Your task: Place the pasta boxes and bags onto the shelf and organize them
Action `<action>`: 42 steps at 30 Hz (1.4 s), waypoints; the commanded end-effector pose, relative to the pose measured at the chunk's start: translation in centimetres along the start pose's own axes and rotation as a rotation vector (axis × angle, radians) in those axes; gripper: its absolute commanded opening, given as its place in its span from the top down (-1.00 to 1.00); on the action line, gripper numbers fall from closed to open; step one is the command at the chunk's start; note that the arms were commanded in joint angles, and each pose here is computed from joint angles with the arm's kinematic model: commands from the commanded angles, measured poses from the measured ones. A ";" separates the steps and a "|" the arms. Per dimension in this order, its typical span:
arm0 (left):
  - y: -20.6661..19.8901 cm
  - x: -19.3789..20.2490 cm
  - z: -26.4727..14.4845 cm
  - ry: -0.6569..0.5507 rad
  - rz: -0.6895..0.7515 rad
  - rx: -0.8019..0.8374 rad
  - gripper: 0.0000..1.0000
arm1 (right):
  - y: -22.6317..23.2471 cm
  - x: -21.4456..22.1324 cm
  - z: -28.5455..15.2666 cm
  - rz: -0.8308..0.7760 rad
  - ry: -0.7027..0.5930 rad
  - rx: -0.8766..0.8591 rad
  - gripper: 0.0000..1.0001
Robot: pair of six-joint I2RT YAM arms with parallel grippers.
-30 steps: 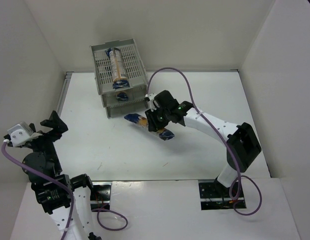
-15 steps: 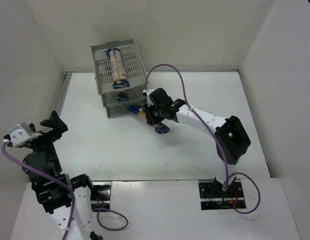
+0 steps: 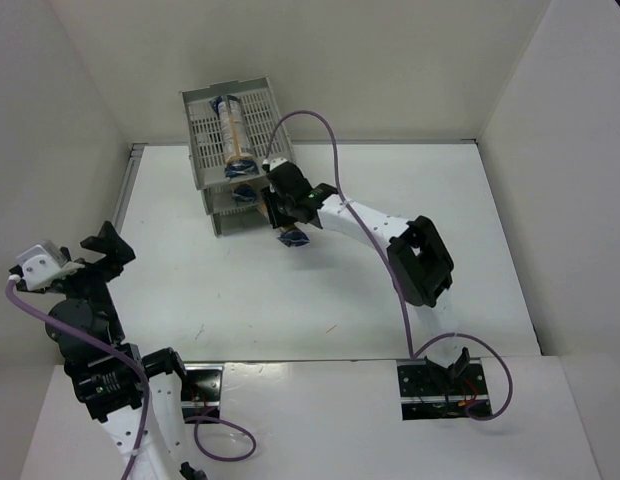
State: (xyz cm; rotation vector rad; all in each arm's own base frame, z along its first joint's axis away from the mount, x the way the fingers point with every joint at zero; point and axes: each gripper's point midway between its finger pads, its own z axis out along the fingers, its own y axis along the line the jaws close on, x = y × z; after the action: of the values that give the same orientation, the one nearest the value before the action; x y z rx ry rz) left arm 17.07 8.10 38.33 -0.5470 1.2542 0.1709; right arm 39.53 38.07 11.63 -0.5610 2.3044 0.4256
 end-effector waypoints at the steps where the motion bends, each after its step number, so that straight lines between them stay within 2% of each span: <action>1: 0.5 -0.8 0.6 -0.042 0.013 -0.030 -0.98 | 2.3 -6.5 -0.8 0.082 -0.201 0.014 1.00; 8: 1.0 0.1 1.3 -0.031 0.024 -0.043 -0.98 | 3.4 -6.5 1.2 0.179 -0.220 0.105 1.00; 13: 1.4 0.7 2.1 -0.033 0.026 -0.052 -0.98 | 4.8 -6.0 2.7 0.180 -0.224 0.121 0.95; 14: 1.3 1.2 2.2 -0.021 0.026 -0.046 -0.98 | 5.5 -5.7 2.6 0.173 -0.218 0.104 0.68; 16: 1.0 1.2 2.6 -0.025 0.024 -0.026 -0.98 | 5.7 -4.2 3.5 0.164 -0.179 0.092 0.48; 18: 0.8 1.4 2.7 -0.025 0.024 -0.016 -0.98 | 6.3 -3.8 3.6 0.132 -0.173 0.075 0.10; 21: 0.7 1.7 2.8 -0.022 0.024 -0.007 -0.98 | 6.4 -3.9 3.2 0.082 -0.175 0.065 -0.62; 23: 0.7 1.9 2.8 -0.011 0.024 -0.001 -0.98 | 7.0 -4.5 1.9 0.047 -0.182 0.016 -0.71; 24: 0.6 1.7 2.6 -0.020 0.024 0.002 -0.98 | 7.0 -3.6 1.8 0.007 -0.159 0.003 -0.88; 25: 0.6 1.7 2.6 -0.020 0.024 0.002 -0.98 | 7.4 -3.4 1.4 -0.020 -0.152 -0.032 -0.95; 27: 0.7 2.1 2.4 -0.011 0.015 -0.001 -0.98 | 8.6 -2.2 0.2 -0.103 -0.112 -0.132 -0.95; 30: 0.5 2.0 2.2 -0.017 0.013 0.010 -0.98 | 9.3 -0.3 -1.6 -0.227 -0.068 -0.235 0.03; 31: 0.5 2.0 2.2 -0.017 0.013 0.010 -0.98 | 8.9 0.4 -2.0 -0.300 -0.053 -0.239 0.56; 33: 0.4 1.9 1.9 -0.020 0.013 0.011 -0.98 | 8.1 3.3 -2.4 -0.381 0.003 -0.245 0.96; 35: 0.6 2.4 1.7 -0.010 0.013 0.008 -0.98 | 8.7 4.9 -4.3 -0.521 0.023 -0.307 1.00; 36: 0.6 2.6 1.7 -0.001 0.005 0.005 -0.98 | 8.9 8.2 -5.0 -0.575 0.105 -0.378 1.00; 38: 0.6 3.1 1.8 0.011 0.003 0.011 -0.98 | 9.8 10.8 -6.6 -0.685 0.145 -0.459 1.00; 39: 0.7 3.6 1.8 0.022 0.004 0.008 -0.98 | 9.4 12.9 -6.4 -0.692 0.193 -0.463 1.00; 42: 0.6 3.9 1.9 0.026 0.002 0.016 -0.98 | 8.7 14.4 -5.8 -0.693 0.216 -0.449 1.00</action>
State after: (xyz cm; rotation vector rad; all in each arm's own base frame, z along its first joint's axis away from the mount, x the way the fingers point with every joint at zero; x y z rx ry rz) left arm 19.57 9.19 34.66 -0.5565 1.2954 0.1688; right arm 24.13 39.36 6.70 -1.4841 2.1156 0.5221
